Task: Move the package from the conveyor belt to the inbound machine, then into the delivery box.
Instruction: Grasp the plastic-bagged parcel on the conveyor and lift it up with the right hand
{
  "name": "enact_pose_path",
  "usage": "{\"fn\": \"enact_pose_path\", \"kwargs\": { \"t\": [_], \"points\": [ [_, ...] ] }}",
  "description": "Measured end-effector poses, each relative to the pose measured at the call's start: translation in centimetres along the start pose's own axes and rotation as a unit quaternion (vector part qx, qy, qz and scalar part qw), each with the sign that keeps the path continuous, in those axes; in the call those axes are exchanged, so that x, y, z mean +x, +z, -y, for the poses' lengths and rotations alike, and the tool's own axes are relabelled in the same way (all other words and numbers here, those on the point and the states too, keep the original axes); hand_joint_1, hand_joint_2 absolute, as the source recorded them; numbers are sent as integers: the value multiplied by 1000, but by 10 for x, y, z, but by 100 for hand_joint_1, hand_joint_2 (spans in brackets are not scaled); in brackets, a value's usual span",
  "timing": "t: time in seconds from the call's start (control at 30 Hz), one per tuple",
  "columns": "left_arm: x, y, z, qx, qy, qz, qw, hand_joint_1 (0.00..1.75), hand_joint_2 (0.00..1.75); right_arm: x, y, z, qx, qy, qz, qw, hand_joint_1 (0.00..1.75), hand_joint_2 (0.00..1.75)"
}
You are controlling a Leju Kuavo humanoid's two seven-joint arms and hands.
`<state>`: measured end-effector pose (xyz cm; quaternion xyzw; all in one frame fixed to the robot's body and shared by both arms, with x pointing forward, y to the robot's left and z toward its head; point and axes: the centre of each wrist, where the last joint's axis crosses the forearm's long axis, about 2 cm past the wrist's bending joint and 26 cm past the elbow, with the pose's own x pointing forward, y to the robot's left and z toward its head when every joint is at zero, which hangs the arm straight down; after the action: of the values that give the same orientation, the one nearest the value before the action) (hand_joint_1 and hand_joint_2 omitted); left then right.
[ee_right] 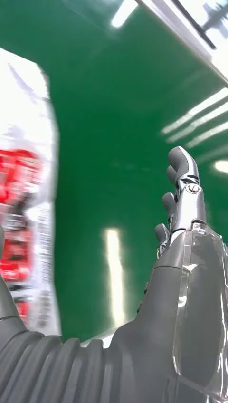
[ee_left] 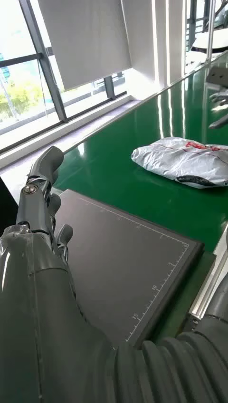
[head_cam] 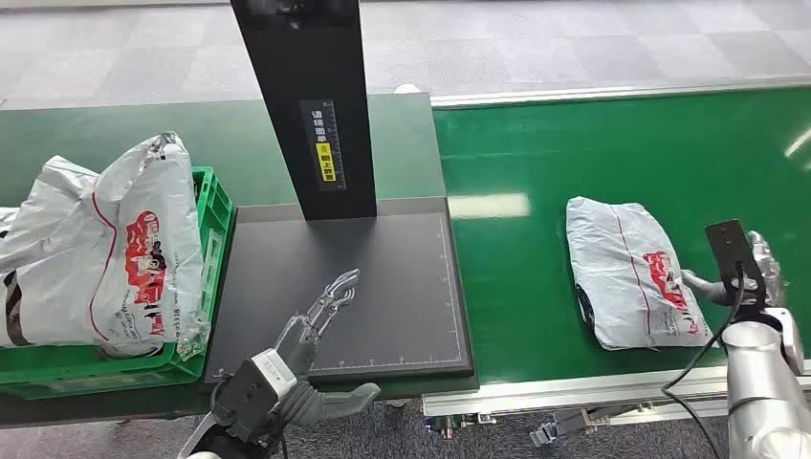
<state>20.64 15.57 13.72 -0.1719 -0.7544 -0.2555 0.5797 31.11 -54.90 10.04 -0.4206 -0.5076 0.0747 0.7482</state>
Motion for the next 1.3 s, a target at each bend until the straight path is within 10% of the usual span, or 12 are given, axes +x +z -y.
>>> {"fn": "enact_pose_path", "kwargs": {
  "t": [0.43, 0.8, 1.3],
  "points": [
    [-3, -7, -4, -16, 1, -1, 1000, 0, 175, 41, 13, -65, 112, 37, 76, 990, 0, 175],
    [-7, -11, -5, -16, 6, -13, 1000, 0, 175, 65, 8, -78, 89, 121, -54, 987, 0, 175],
    [-10, -6, 0, -13, 8, -30, 999, 0, 175, 26, 29, -98, 211, 153, -148, 954, 0, 175]
  ]
}}
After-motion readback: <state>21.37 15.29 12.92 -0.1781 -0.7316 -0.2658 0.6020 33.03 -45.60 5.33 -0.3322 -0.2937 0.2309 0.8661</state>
